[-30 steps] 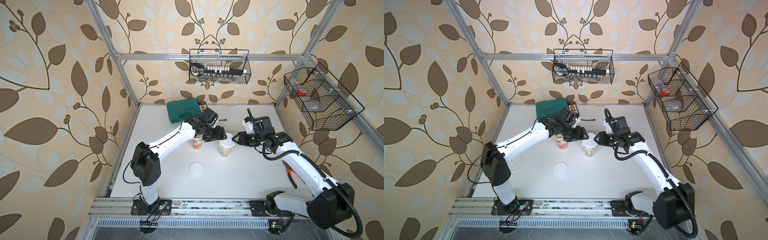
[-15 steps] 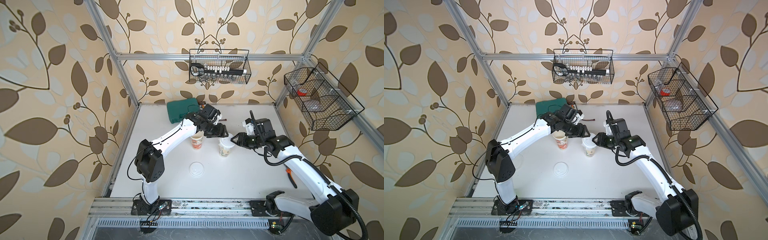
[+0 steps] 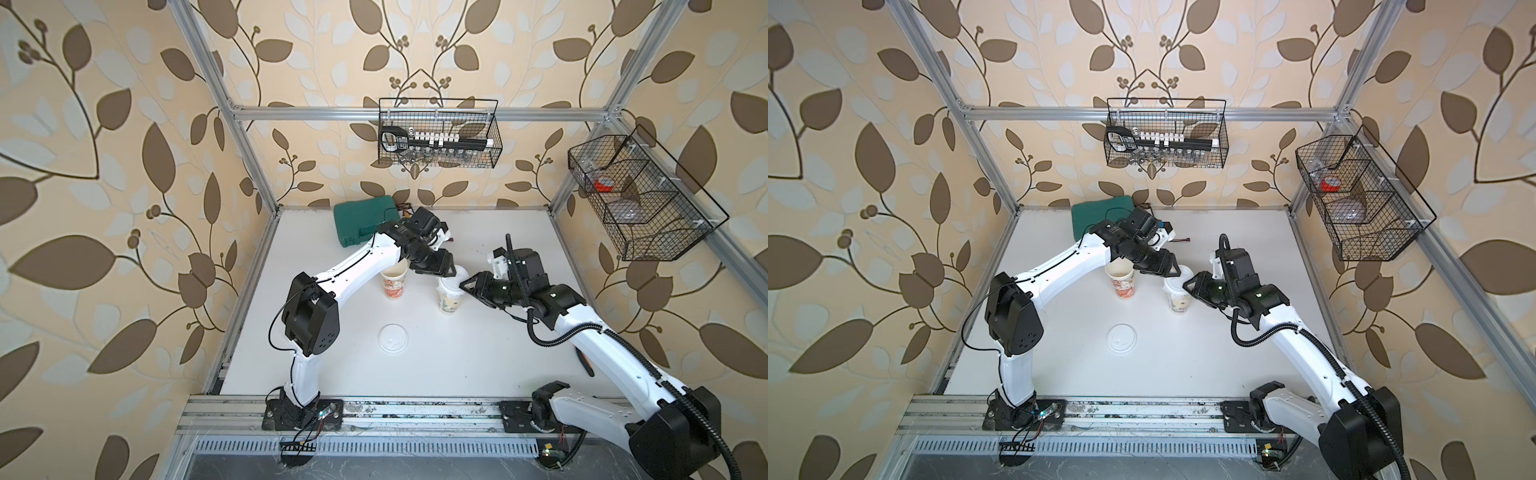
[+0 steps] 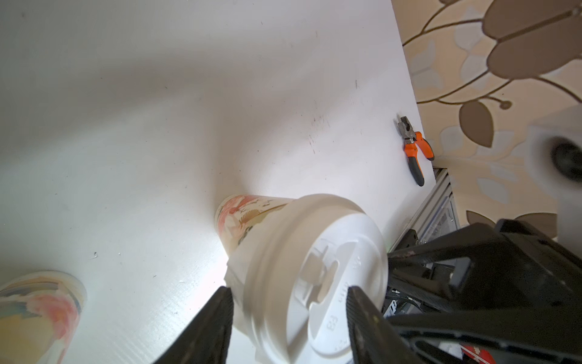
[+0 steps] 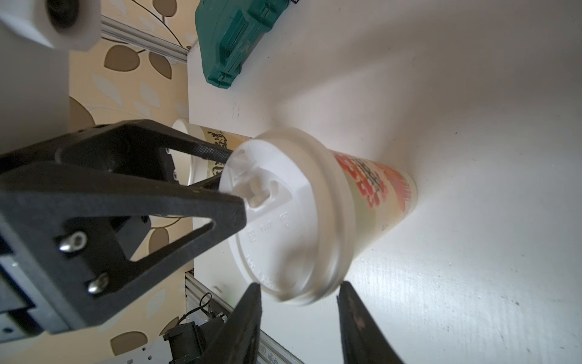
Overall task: Put the leak-proof paper on the milk tea cups
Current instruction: Secure the cup lid on the cup.
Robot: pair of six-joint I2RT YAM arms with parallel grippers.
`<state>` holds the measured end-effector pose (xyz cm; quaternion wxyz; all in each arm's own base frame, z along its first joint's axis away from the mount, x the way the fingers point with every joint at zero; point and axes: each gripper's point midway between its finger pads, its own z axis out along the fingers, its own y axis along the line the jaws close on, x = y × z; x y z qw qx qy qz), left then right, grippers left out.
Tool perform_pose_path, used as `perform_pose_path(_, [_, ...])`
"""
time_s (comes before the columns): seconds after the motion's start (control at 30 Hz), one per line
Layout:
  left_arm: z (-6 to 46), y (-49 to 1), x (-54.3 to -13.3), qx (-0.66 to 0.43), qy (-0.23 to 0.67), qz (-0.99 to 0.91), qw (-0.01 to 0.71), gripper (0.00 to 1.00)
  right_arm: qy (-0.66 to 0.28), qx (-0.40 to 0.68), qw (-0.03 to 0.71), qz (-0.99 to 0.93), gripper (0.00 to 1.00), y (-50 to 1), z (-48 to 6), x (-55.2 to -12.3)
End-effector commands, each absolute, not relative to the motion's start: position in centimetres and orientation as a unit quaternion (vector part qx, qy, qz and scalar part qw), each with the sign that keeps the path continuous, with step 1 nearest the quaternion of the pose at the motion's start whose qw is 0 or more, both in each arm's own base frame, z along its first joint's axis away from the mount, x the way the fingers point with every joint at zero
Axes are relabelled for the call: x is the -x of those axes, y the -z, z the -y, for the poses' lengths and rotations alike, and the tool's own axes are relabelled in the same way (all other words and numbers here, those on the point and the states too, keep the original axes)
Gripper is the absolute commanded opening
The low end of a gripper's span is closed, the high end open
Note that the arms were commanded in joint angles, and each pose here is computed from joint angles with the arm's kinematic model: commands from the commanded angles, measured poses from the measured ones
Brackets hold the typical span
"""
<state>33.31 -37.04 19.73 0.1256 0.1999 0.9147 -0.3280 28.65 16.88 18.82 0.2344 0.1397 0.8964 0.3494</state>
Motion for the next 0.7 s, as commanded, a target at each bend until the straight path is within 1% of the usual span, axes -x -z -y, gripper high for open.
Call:
perform_pose_path(0.0, [36.7,-20.4,-34.2,-0.202,0.327,-0.912,0.142,0.54,-0.353,-0.139,0.231,-0.896,0.37,-18.4,-17.2,-28.9])
perform_pose_path(0.07, [36.5,-20.1,-34.2,-0.192,0.324,-0.916,0.139,0.52,-0.349,-0.138,0.232,-0.898,0.33,-18.2,-17.1,-29.1])
perform_pose_path(0.17, [36.2,-19.6,-34.0,-0.179,0.321,-0.921,0.133,0.48,-0.336,-0.138,0.23,-0.903,0.31,-17.8,-16.7,-29.2])
perform_pose_path(0.2, [36.1,-19.5,-33.9,-0.173,0.321,-0.922,0.132,0.45,-0.333,-0.138,0.23,-0.904,0.31,-17.8,-16.5,-29.3])
perform_pose_path(0.33, [35.8,-19.1,-33.6,-0.148,0.325,-0.925,0.127,0.41,-0.32,-0.142,0.232,-0.907,0.29,-17.4,-15.7,-29.5])
perform_pose_path(0.57, [35.3,-18.6,-32.9,-0.103,0.332,-0.931,0.113,0.41,-0.312,-0.131,0.231,-0.912,0.29,-17.1,-14.9,-30.2])
perform_pose_path(0.67, [35.0,-18.5,-32.6,-0.08,0.333,-0.933,0.106,0.41,-0.309,-0.119,0.218,-0.918,0.29,-16.6,-15.0,-30.4])
